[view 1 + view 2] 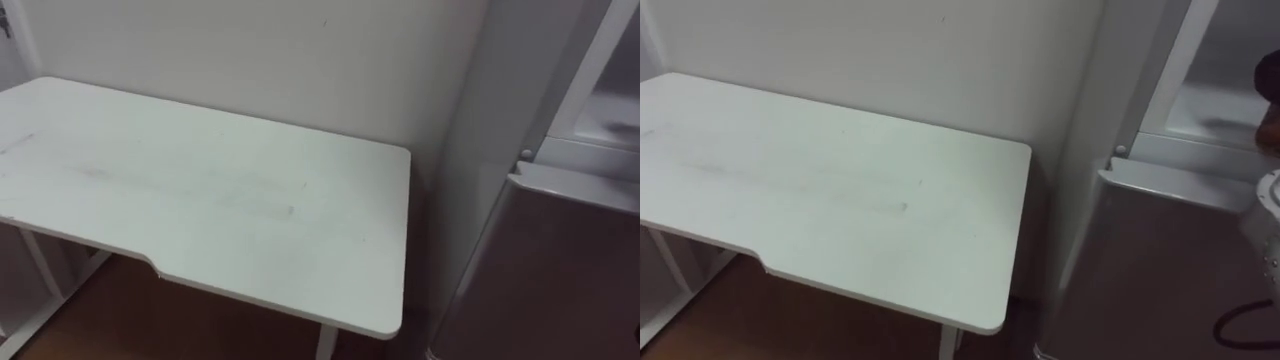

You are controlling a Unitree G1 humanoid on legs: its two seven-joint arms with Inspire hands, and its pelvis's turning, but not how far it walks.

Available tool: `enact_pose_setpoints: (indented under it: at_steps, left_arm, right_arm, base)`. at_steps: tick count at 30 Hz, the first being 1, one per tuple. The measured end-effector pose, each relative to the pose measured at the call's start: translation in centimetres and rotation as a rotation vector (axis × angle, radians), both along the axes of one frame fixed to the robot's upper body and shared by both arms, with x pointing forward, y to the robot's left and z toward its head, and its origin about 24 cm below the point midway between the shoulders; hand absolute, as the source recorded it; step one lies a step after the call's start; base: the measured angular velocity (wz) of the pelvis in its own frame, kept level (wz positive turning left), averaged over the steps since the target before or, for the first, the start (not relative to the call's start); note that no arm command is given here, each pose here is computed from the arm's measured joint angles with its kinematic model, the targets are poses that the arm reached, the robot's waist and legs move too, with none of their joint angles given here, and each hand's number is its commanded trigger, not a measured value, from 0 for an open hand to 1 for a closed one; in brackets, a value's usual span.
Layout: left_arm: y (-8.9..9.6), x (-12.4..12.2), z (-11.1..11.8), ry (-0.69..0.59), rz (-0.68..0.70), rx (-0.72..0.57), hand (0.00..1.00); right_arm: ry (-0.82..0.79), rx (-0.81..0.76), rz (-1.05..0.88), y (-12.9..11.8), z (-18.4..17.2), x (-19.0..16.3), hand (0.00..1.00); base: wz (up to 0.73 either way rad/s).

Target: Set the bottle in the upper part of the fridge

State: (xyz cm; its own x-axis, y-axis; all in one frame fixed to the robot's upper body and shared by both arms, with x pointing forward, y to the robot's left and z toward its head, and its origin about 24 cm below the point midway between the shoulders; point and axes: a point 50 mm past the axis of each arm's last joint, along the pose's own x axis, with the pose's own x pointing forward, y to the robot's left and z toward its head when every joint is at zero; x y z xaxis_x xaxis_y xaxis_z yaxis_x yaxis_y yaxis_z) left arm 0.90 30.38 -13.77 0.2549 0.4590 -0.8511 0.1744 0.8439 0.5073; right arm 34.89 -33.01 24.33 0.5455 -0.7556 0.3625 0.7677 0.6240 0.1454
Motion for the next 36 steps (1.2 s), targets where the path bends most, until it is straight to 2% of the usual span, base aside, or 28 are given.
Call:
enact_pose_setpoints:
  at_steps: [4,9,24,32,33,35,36]
  left_arm:
    - [-0.1,0.1,0.0,0.002,-0.011,-0.002,0.0]
    - [-0.1,-0.1,-0.1,0.005,0.004,-0.005,0.0]
    - [0.1,-1.5,0.0,0.05,0.033,0.024,0.0]
    - [0.2,-2.1,0.3,0.042,0.029,0.042,0.0]
    - [0.2,-2.2,0.3,0.041,0.03,0.043,0.0]
    - [0.2,-2.6,0.5,0.046,0.035,0.046,0.0]
    - [0.3,-2.9,0.5,0.051,0.041,0.048,0.0]
  right_arm:
    - [-0.024,0.095,0.024,-0.3,0.3,0.4,1.0]
    - [-0.024,0.106,0.02,-1.0,0.2,0.2,1.0]
    - [-0.01,0.129,0.105,-1.1,0.2,0.7,1.0]
    - [-0.042,0.258,0.189,-1.4,-0.2,0.8,1.0]
    - [-0.047,0.276,0.198,-1.7,-0.2,0.7,0.75]
    - [-0.049,0.302,0.201,-2.2,-0.5,0.6,0.51]
    - [-0.047,0.312,0.195,-2.5,-0.6,0.5,0.51]
  base:
    - [0.0]
    - [0.0]
    - [0.0]
    - [0.01]
    - [0.1]
    - [0.15]
    - [0.19]
